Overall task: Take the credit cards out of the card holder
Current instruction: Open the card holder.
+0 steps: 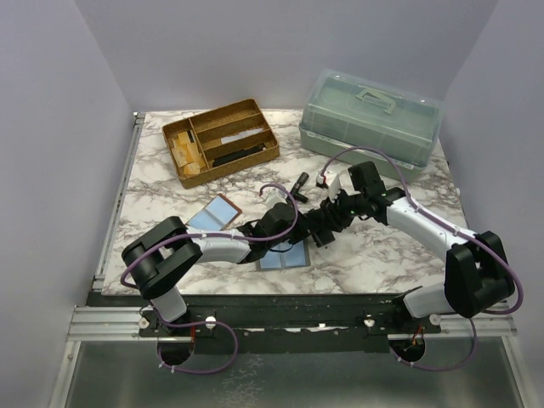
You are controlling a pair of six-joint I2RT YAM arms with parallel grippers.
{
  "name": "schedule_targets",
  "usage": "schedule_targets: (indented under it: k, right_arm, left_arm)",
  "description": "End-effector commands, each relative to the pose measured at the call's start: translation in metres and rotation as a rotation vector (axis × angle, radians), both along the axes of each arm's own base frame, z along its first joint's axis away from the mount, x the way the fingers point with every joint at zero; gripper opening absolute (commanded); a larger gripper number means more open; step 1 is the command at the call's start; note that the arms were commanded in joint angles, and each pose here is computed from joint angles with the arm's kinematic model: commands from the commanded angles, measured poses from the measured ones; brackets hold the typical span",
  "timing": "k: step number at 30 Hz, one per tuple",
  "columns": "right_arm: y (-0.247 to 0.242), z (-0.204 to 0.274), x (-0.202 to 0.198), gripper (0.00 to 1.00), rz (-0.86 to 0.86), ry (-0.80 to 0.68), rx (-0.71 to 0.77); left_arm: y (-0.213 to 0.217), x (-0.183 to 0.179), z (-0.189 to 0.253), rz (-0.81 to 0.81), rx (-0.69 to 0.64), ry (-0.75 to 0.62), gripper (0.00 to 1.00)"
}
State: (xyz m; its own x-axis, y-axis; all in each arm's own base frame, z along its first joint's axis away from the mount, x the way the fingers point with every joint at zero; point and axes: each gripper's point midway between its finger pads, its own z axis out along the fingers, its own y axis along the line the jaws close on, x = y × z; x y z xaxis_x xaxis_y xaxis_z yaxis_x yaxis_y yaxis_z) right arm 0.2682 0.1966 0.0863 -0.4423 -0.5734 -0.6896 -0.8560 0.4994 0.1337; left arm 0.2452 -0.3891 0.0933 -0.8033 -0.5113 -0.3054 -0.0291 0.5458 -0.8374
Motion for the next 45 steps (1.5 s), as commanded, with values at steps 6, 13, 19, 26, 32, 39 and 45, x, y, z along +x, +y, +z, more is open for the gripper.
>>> schedule_targets:
  k: [6, 13, 19, 26, 32, 39, 45]
  right_arm:
    - [-0.01, -0.01, 0.011, 0.13, -0.05, -0.049, -0.081]
    - [-0.026, -0.007, 0.027, 0.01, -0.149, -0.109, -0.145]
    - [-0.034, -0.002, 0.032, 0.0, -0.188, -0.116, -0.141]
    - [-0.038, 0.002, 0.028, 0.0, -0.232, -0.018, -0.044]
    - [-0.006, 0.063, -0.014, 0.45, -0.039, 0.22, 0.415]
    - [0.006, 0.098, -0.05, 0.9, 0.14, 0.281, 0.623]
    - [0.014, 0.086, -0.052, 0.95, 0.149, 0.326, 0.603]
  left_arm:
    - [-0.007, 0.0, 0.054, 0.003, -0.149, -0.073, 0.0]
    - [0.011, -0.004, 0.05, 0.043, -0.139, -0.077, 0.0]
    - [0.028, -0.006, 0.045, 0.082, -0.129, -0.076, 0.0]
    - [0.04, -0.011, 0.053, 0.044, -0.123, -0.145, 0.0]
    - [0.049, -0.036, 0.088, -0.177, -0.251, -0.406, 0.0]
    - [0.047, -0.045, 0.102, -0.292, -0.274, -0.468, 0.0]
    - [0.032, -0.045, 0.121, -0.351, -0.326, -0.533, 0.0]
